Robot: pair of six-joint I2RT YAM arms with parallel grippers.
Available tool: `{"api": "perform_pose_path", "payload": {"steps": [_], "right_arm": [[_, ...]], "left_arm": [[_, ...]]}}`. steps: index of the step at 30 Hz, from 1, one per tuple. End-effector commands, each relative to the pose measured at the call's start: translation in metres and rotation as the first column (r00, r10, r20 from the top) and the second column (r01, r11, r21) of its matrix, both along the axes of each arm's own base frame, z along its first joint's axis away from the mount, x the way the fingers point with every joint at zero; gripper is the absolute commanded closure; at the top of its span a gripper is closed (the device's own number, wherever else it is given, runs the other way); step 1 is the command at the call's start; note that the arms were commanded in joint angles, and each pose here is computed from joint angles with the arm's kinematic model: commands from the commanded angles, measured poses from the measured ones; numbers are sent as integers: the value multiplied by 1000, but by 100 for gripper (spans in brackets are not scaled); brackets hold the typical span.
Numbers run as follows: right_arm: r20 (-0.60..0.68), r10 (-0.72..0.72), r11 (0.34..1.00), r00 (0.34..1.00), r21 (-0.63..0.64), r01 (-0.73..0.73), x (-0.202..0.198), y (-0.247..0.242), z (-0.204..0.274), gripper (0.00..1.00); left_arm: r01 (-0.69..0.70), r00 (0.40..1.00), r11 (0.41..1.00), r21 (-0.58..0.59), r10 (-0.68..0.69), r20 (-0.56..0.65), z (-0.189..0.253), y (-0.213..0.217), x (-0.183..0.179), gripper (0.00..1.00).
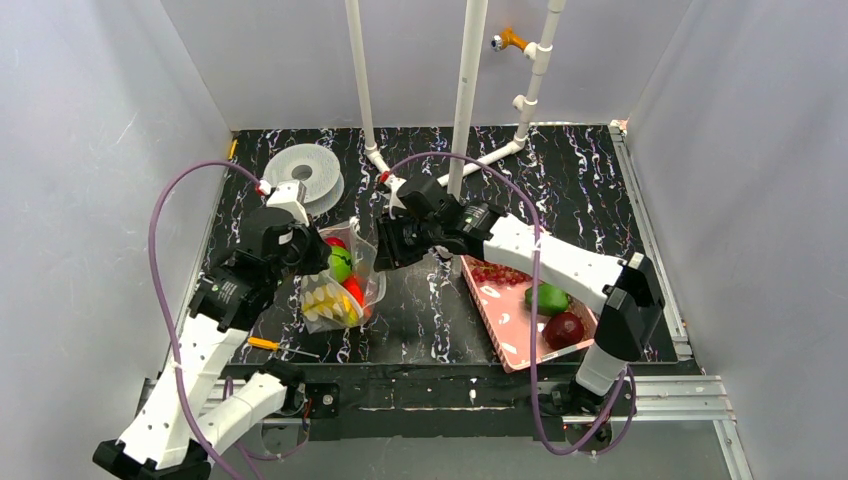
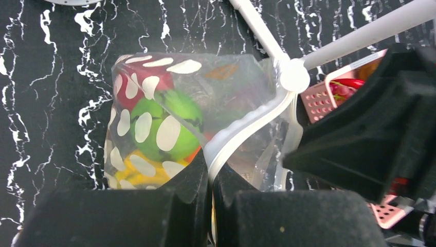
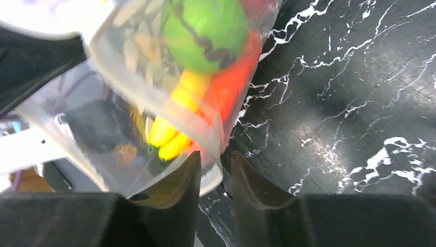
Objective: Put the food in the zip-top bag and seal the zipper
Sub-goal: Adjust the zipper food storage bag at the center of the board, then pick up the fake vegetable from the bin.
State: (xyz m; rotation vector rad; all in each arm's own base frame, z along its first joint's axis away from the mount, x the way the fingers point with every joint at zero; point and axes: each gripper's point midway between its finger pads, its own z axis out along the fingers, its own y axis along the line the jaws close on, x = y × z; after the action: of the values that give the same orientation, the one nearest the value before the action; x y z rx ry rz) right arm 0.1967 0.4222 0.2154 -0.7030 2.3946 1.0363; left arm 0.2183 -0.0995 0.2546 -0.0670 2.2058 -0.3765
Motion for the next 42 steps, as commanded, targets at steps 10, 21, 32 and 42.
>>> {"api": "perform_pose_path", "payload": {"steps": [10,21,32,42], "right_arm": [[231,-65,997,971,-16,70,-15,-86,50,22],[231,-760,546,608,-281,789,22,-292,-65,5],[222,-937,185,270,-339,922,9,-367,-108,2],[228,-908,226,351,-439,869,16,-363,-140,2]], "left_arm": [[46,997,991,129,-53,53,-52,0,30,100],[116,992,985,126,-122,36,-57,-9,27,100],[127,990,986,107,-132,43,-56,-11,23,100],[135,989,986,102,-140,42,-56,-12,22,100]]}}
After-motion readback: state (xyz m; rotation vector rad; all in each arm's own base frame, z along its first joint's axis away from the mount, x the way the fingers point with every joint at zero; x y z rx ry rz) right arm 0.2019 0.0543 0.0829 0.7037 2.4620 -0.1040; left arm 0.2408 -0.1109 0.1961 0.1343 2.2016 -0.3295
